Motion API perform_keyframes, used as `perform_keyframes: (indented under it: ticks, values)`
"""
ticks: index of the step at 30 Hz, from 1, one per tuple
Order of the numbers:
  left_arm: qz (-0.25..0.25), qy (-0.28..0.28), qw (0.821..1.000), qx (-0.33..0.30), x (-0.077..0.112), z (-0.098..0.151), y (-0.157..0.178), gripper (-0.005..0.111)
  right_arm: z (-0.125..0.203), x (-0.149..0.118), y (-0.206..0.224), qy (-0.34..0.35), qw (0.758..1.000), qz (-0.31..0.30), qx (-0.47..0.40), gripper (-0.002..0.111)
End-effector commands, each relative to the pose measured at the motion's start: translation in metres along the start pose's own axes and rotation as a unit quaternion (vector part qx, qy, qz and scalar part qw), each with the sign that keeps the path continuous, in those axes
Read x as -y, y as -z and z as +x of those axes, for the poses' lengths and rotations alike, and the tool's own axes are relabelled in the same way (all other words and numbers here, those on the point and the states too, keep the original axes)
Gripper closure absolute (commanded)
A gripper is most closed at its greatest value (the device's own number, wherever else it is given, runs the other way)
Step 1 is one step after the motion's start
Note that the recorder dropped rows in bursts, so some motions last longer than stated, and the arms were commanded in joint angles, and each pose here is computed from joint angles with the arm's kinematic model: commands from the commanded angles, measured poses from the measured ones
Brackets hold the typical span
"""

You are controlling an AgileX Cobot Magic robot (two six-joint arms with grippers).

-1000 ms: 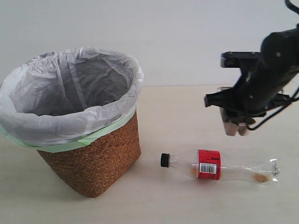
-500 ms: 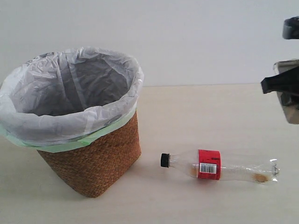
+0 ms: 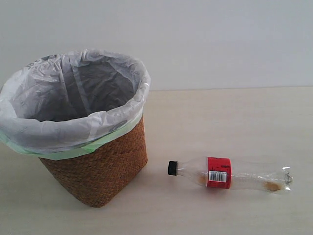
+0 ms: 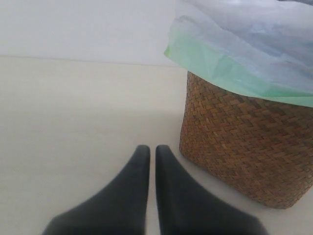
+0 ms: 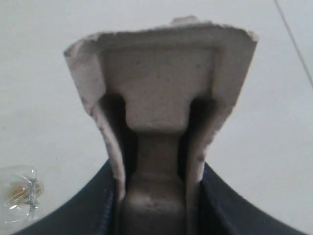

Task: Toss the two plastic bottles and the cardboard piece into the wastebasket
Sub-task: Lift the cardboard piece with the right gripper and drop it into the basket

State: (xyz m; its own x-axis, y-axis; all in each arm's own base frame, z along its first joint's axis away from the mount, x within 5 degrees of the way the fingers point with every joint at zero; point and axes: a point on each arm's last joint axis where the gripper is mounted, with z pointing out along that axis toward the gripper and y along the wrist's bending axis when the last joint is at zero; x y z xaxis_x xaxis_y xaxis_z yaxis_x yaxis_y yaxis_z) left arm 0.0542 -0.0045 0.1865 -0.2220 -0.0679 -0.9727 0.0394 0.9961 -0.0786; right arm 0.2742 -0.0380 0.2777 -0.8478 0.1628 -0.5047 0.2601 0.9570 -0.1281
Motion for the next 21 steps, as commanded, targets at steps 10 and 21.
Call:
perform_keyframes:
  ticks: [10, 21]
  values:
    - [-0.001, 0.003, 1.0, 0.0, 0.0, 0.001, 0.0, 0.103, -0.026, -0.199, 0.069, 0.113, 0.922, -0.362, 0.072, 0.104]
    - [-0.001, 0.003, 1.0, 0.0, 0.0, 0.001, 0.0, 0.103, -0.057, -0.232, 0.183, 0.127, 0.882, -0.435, 0.13, 0.045]
